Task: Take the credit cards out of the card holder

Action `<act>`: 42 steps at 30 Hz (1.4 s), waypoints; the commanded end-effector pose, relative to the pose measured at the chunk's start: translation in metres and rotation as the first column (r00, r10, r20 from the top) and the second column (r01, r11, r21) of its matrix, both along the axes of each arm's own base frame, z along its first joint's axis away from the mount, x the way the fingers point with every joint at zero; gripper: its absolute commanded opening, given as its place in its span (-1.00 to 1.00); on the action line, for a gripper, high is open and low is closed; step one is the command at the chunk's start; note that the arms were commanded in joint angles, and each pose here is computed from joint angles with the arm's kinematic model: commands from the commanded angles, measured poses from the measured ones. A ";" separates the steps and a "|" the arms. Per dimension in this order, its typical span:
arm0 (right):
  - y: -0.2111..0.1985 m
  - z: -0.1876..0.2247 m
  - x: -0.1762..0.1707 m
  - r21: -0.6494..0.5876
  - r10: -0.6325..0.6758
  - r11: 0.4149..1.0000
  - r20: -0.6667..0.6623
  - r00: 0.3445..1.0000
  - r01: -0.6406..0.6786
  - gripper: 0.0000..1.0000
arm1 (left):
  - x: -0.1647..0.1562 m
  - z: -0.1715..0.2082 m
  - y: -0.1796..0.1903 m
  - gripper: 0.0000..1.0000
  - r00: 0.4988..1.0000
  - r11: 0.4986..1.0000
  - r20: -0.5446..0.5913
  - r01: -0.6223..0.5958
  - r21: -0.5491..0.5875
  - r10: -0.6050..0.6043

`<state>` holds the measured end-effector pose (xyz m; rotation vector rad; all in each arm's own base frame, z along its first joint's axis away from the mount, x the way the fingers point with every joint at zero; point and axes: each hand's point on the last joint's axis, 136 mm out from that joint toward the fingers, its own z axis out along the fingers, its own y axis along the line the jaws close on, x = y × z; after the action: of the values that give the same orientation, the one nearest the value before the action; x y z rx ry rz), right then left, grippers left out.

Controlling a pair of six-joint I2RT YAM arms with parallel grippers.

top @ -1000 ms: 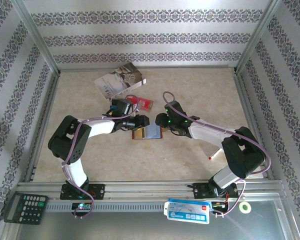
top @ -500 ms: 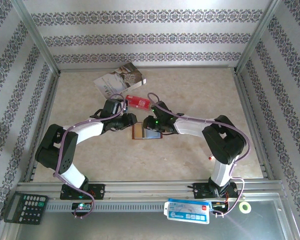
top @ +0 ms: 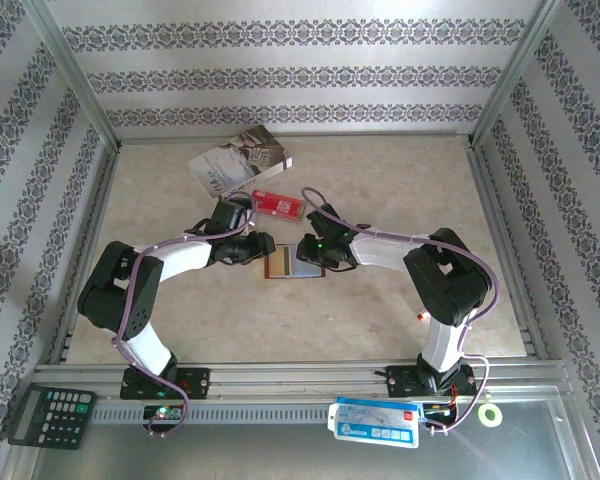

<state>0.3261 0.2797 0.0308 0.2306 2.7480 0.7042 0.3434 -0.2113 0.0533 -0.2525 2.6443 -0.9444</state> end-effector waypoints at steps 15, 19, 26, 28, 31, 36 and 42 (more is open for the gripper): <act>0.044 0.019 0.007 0.137 0.096 0.986 0.018 0.995 -0.097 -0.65 | -0.009 -0.008 -0.003 -0.46 0.999 0.987 -0.013 0.048 0.156 -0.047; 0.045 0.014 0.007 0.137 0.099 0.986 0.006 0.995 -0.099 -0.68 | -0.008 -0.010 -0.007 -0.56 0.998 0.987 -0.019 0.057 0.149 -0.054; 0.046 0.006 0.006 0.134 0.097 0.987 -0.018 0.995 -0.094 -0.69 | -0.008 -0.013 -0.009 -0.64 0.998 0.986 -0.029 0.067 0.153 -0.063; 0.047 0.005 0.006 0.135 0.099 0.986 -0.020 0.995 -0.095 -0.69 | -0.009 -0.015 -0.008 -0.65 0.998 0.985 -0.034 0.066 0.156 -0.061; 0.046 0.003 0.007 0.133 0.095 0.987 -0.024 0.995 -0.091 -0.73 | -0.008 -0.016 -0.009 -0.66 0.997 0.986 -0.038 0.068 0.155 -0.063; 0.043 -0.002 0.007 0.117 0.084 0.990 -0.032 0.996 -0.080 -0.74 | -0.007 -0.017 -0.009 -0.71 0.997 0.984 -0.045 0.066 0.166 -0.059; 0.038 -0.005 0.007 0.104 0.069 0.992 -0.038 0.997 -0.065 -0.70 | -0.008 -0.020 -0.010 -0.73 0.996 0.983 -0.060 0.072 0.171 -0.062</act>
<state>0.3317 0.3167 0.0285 0.1635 2.7692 0.8868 0.3394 -0.2186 0.0353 -0.1815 2.7494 -0.7633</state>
